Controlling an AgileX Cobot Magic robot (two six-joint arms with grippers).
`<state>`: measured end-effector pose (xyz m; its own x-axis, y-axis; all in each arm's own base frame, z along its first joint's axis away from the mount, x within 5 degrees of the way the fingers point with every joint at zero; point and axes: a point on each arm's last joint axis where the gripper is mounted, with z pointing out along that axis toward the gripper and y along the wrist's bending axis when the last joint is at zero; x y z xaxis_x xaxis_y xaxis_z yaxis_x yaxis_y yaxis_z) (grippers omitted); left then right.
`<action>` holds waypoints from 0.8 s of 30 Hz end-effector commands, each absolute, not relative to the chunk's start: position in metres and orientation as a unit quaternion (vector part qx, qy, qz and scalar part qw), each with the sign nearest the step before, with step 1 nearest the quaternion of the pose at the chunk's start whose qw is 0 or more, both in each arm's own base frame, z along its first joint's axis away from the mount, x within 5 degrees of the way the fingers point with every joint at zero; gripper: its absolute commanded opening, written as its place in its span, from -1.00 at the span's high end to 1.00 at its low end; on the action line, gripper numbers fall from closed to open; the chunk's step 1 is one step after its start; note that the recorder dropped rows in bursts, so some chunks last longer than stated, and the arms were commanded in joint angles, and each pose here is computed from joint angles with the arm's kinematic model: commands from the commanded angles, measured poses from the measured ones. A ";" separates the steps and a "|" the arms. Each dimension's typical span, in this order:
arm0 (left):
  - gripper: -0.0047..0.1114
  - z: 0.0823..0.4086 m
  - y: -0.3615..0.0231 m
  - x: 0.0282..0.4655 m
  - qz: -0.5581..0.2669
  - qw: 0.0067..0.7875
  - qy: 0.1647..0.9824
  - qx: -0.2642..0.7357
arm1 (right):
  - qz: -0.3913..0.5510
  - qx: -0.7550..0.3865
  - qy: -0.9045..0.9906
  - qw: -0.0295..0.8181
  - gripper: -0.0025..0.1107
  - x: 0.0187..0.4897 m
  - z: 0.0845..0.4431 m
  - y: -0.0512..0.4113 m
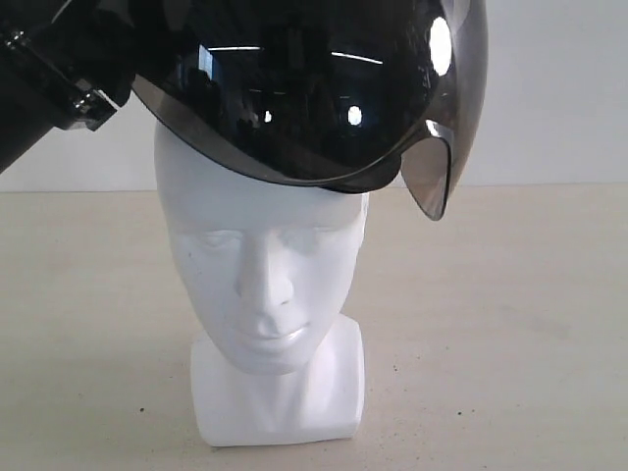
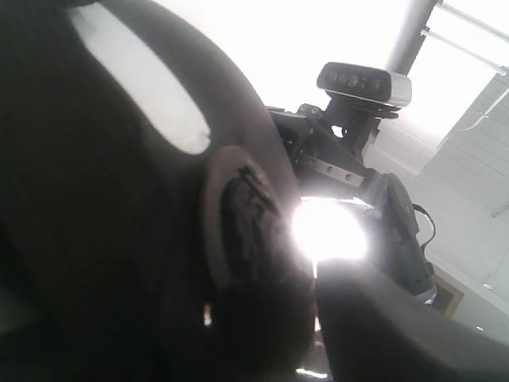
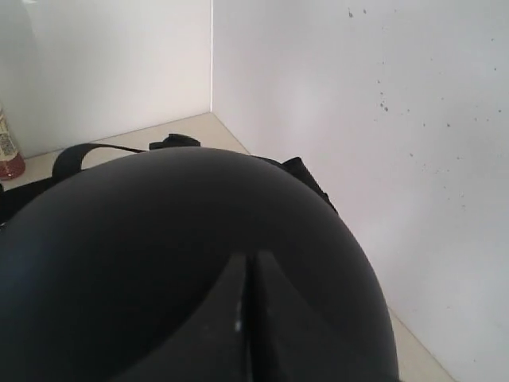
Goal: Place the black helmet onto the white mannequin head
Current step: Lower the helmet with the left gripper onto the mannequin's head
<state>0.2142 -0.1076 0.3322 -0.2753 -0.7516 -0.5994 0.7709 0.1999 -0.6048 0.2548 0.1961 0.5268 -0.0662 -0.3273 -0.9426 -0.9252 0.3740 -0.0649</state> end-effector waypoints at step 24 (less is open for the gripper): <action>0.84 0.304 -0.087 0.210 -0.573 0.637 0.513 -0.050 | 0.321 -0.503 0.681 0.424 0.96 0.259 0.501 0.222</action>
<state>0.2048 -0.1004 0.3015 -0.3141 -0.7485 -0.5841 0.7004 0.2326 -0.6748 0.2594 0.2200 0.5056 -0.1253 -0.3818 -0.9157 -0.9542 0.2992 0.0058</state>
